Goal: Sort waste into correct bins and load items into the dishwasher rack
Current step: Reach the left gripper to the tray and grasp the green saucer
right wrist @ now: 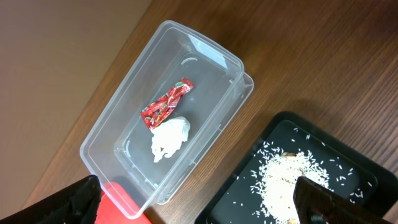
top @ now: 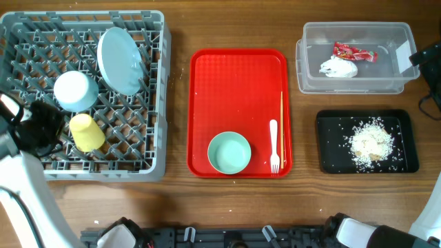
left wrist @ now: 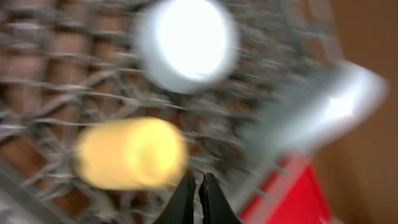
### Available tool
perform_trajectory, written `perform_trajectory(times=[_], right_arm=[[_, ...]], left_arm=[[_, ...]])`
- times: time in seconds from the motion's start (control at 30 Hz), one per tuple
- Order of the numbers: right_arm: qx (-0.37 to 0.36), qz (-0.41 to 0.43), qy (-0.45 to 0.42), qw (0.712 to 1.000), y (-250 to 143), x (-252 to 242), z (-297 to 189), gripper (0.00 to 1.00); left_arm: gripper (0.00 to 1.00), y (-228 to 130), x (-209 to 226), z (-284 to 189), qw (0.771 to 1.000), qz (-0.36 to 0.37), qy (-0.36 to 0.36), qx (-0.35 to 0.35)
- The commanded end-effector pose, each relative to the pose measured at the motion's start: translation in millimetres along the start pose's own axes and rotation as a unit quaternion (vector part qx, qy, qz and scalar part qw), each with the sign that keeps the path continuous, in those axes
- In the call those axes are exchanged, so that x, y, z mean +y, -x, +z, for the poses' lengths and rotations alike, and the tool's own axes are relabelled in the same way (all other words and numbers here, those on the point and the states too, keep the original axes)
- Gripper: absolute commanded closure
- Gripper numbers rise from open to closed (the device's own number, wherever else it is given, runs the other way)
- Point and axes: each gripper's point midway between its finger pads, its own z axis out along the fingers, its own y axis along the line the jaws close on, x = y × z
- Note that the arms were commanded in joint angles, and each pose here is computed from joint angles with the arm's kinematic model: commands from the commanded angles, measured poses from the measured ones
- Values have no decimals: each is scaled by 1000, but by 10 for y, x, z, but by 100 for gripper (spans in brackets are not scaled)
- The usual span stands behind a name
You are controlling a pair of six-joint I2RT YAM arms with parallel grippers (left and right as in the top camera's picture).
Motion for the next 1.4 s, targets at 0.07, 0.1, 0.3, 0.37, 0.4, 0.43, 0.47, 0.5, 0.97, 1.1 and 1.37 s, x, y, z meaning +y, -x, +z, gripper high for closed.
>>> perform_trajectory(times=[0.07, 0.1, 0.3, 0.37, 0.4, 0.43, 0.47, 0.5, 0.97, 1.1, 1.37], right_arm=[[3, 2, -1, 1000, -2, -4, 26, 0], [2, 3, -1, 1000, -2, -4, 26, 0], [3, 2, -1, 1000, -2, -4, 26, 0], [2, 3, -1, 1000, -2, -4, 26, 0], [2, 3, -1, 1000, -2, -4, 26, 0], [2, 3, -1, 1000, -2, -4, 26, 0], [2, 3, -1, 1000, -2, -4, 26, 1], [2, 3, -1, 1000, -2, -4, 26, 0], [2, 3, -1, 1000, -2, -4, 26, 0], [2, 3, -1, 1000, -2, -4, 26, 0], [3, 2, -1, 1000, -2, -4, 26, 0]], left_arm=[[96, -799, -1106, -653, 952, 215, -212, 41], [94, -961, -1193, -677, 942, 248, -219, 50], [60, -2291, -1647, -641, 851, 413, -265, 188], [50, -2618, -1709, -571, 826, 457, -259, 205], [47, -2762, -1724, -504, 817, 478, -247, 206], [45, -2948, -1735, -409, 811, 499, -226, 205], [43, -3087, -1733, -315, 809, 513, -206, 202], [42, -3309, -1718, -190, 797, 540, -183, 198], [48, -4647, -1093, 713, 745, 623, -41, 236], [48, -4755, -1016, 808, 737, 633, -33, 234], [75, -4743, -832, 1007, 737, 635, 10, 231]])
